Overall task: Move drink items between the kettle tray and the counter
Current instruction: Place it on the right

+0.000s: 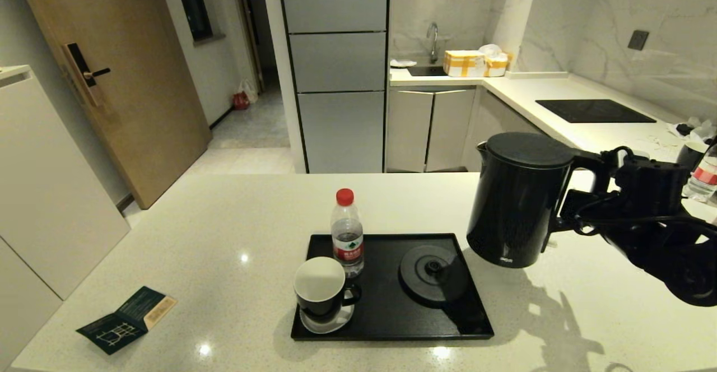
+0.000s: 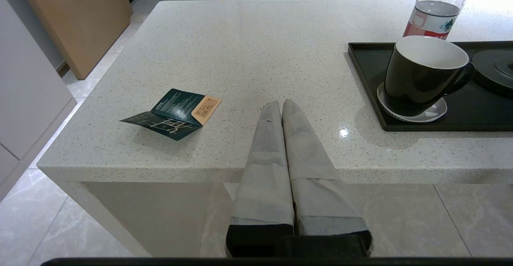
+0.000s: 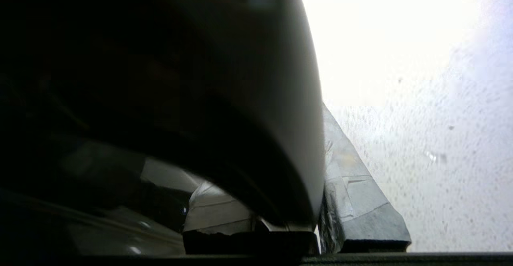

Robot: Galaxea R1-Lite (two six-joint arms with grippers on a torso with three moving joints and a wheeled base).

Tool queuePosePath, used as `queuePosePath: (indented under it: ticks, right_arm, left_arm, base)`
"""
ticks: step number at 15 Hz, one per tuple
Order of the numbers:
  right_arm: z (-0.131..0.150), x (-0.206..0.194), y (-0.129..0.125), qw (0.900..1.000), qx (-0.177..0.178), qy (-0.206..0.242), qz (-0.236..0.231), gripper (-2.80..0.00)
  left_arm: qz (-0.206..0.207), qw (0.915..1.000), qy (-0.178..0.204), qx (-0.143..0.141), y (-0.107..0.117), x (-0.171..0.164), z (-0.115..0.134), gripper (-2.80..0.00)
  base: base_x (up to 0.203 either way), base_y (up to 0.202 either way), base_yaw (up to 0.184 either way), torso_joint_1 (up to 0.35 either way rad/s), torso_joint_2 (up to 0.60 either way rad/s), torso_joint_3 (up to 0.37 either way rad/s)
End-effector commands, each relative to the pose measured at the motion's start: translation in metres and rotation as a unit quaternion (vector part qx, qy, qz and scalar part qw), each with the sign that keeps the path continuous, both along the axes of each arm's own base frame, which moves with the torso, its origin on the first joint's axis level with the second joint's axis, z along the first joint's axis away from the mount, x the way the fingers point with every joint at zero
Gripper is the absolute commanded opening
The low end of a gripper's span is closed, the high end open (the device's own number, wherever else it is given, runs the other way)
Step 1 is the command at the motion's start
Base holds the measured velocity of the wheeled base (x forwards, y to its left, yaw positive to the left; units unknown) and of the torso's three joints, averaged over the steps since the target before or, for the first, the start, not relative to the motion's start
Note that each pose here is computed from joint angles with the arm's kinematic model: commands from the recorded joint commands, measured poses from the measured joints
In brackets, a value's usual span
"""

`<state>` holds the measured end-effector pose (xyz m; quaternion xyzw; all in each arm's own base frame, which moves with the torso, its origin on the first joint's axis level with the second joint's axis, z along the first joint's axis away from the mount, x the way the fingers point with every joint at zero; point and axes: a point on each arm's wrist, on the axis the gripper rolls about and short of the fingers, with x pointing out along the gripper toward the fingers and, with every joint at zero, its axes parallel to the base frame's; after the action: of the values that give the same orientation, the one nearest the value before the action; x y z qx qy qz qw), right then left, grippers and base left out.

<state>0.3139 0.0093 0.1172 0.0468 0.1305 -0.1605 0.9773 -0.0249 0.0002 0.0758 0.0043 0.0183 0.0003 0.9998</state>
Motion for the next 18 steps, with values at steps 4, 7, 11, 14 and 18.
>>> queuePosePath:
  ticks: [4,7,11,14,18]
  right_arm:
    - [-0.020,-0.011,-0.070,1.000,0.005,0.024,-0.003,-2.80]
    - [-0.033,-0.018,-0.076,0.999,-0.012,0.043,-0.005,-2.80]
    - [-0.056,-0.016,-0.075,0.999,-0.015,0.050,-0.002,-2.80]
    - [-0.070,-0.016,-0.074,0.998,-0.018,0.052,0.000,-2.80]
    - [-0.073,-0.016,-0.074,0.998,-0.018,0.053,0.000,-2.80]
  left_arm:
    - [0.000,1.0000,0.000,0.000,0.000,0.000,0.000,-2.80]
    - [0.000,1.0000,0.000,0.000,0.000,0.000,0.000,-2.80]
    - [0.000,1.0000,0.000,0.000,0.000,0.000,0.000,-2.80]
    - [0.000,1.0000,0.000,0.000,0.000,0.000,0.000,-2.80]
    - [0.000,1.0000,0.000,0.000,0.000,0.000,0.000,-2.80]
  base:
    - [0.000,0.000,0.000,0.000,0.00,0.000]
    - [0.000,0.000,0.000,0.000,0.00,0.000]
    - [0.000,0.000,0.000,0.000,0.00,0.000]
    - [0.000,0.000,0.000,0.000,0.00,0.000]
    - [0.000,0.000,0.000,0.000,0.00,0.000]
